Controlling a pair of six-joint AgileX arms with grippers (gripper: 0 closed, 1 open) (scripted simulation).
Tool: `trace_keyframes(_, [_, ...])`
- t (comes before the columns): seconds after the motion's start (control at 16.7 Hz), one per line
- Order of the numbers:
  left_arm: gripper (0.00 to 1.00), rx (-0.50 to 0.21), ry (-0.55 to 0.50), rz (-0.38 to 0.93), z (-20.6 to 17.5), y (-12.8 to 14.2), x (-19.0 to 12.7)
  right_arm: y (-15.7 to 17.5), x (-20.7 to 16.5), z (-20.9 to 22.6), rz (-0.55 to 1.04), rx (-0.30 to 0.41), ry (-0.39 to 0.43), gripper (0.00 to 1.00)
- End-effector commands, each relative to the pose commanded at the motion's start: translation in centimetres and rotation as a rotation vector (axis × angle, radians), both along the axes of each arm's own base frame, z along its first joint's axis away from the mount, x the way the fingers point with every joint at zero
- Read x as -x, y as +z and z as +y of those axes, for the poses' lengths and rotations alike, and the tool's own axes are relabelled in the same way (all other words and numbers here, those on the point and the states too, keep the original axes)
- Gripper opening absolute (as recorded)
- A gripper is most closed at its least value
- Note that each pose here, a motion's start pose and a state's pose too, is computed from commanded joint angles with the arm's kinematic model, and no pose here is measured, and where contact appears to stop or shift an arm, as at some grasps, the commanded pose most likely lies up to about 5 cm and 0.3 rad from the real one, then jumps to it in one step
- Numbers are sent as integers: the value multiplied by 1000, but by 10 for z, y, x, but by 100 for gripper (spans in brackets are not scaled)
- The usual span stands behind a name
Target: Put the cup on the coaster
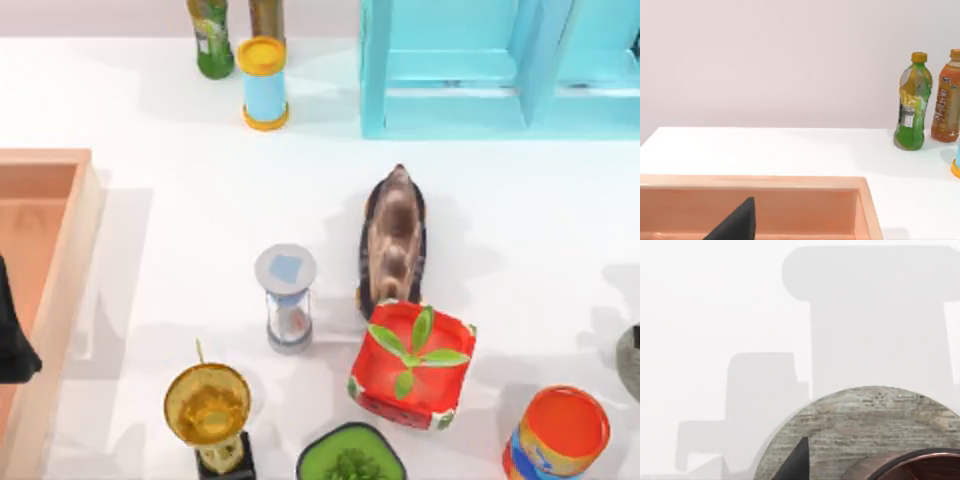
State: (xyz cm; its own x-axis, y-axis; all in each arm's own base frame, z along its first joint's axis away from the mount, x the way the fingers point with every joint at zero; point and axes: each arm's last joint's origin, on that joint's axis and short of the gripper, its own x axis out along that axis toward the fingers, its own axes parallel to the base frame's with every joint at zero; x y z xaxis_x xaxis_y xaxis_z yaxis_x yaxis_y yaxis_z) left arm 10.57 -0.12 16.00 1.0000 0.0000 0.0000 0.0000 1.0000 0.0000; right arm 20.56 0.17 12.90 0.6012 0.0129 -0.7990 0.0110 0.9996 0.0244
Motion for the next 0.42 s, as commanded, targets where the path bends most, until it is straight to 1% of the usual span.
trace_keyframes(0.06, [100, 0, 0, 0, 0, 0, 0, 0, 0, 0, 0, 0, 0, 98])
trace_keyframes(0.12, [100, 0, 0, 0, 0, 0, 0, 0, 0, 0, 0, 0, 0, 100])
trace_keyframes(0.42, [100, 0, 0, 0, 0, 0, 0, 0, 0, 0, 0, 0, 0, 100])
